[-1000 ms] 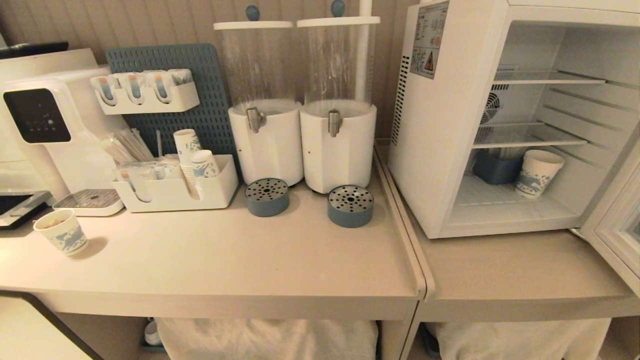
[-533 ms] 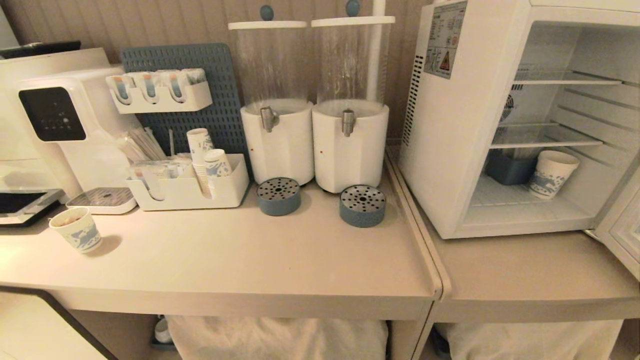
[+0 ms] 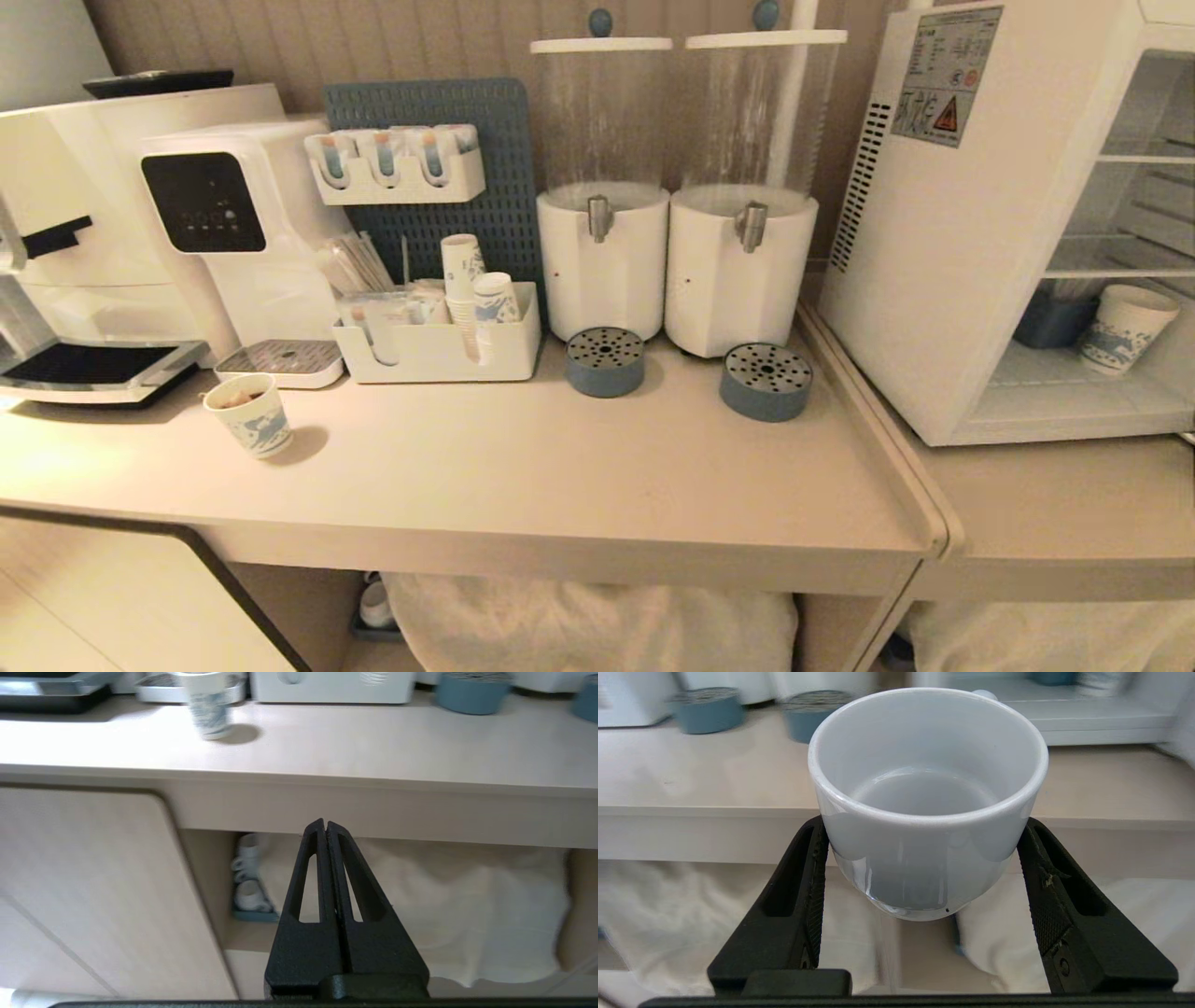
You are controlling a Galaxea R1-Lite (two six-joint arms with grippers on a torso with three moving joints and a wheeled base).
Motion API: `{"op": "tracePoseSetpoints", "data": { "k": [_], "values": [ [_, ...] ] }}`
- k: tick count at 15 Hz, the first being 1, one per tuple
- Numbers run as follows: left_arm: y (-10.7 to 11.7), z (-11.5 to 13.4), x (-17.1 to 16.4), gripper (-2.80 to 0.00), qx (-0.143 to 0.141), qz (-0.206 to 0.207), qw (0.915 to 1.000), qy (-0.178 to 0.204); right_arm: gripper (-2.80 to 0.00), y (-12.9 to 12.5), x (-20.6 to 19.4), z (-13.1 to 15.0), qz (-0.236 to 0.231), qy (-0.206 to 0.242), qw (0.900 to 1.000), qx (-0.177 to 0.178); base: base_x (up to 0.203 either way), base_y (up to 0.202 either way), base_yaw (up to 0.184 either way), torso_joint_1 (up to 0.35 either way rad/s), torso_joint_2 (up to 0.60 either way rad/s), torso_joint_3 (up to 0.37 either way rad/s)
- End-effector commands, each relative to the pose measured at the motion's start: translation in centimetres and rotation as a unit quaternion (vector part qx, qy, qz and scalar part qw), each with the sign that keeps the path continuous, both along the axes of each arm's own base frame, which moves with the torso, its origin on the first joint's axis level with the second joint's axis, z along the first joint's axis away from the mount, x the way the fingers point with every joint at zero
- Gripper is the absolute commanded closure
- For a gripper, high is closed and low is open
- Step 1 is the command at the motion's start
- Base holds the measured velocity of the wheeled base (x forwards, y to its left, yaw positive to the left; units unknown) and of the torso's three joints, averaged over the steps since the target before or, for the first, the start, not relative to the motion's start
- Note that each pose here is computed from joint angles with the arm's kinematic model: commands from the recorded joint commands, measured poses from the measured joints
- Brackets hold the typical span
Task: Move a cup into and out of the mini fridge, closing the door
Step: Place the ceramic cup on the table
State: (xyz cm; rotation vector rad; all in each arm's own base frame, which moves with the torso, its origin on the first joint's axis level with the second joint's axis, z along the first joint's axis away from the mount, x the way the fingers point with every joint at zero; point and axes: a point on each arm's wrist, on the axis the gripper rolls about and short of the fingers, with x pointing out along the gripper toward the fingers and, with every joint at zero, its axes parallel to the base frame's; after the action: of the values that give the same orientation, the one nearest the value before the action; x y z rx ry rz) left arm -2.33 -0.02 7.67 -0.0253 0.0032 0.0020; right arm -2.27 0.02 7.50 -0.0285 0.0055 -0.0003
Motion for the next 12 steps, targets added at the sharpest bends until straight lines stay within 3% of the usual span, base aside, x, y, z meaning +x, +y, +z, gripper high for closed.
{"op": "tracePoseSetpoints", "data": {
  "k": [1, 12],
  "values": [
    [0.00, 0.00, 0.00, 0.00, 0.000, 0.001, 1.0000, 0.000, 0.00, 0.00, 0.03, -0.04, 0.000, 0.002, 1.000, 0.000, 0.000, 0.195, 0.012, 0.005, 0.00, -0.001],
    [0.00, 0.00, 0.00, 0.00, 0.000, 0.000, 1.0000, 0.000, 0.00, 0.00, 0.03, -0.04, 0.000, 0.002, 1.000, 0.000, 0.000, 0.191, 0.007, 0.004, 0.00, 0.005]
  ]
}}
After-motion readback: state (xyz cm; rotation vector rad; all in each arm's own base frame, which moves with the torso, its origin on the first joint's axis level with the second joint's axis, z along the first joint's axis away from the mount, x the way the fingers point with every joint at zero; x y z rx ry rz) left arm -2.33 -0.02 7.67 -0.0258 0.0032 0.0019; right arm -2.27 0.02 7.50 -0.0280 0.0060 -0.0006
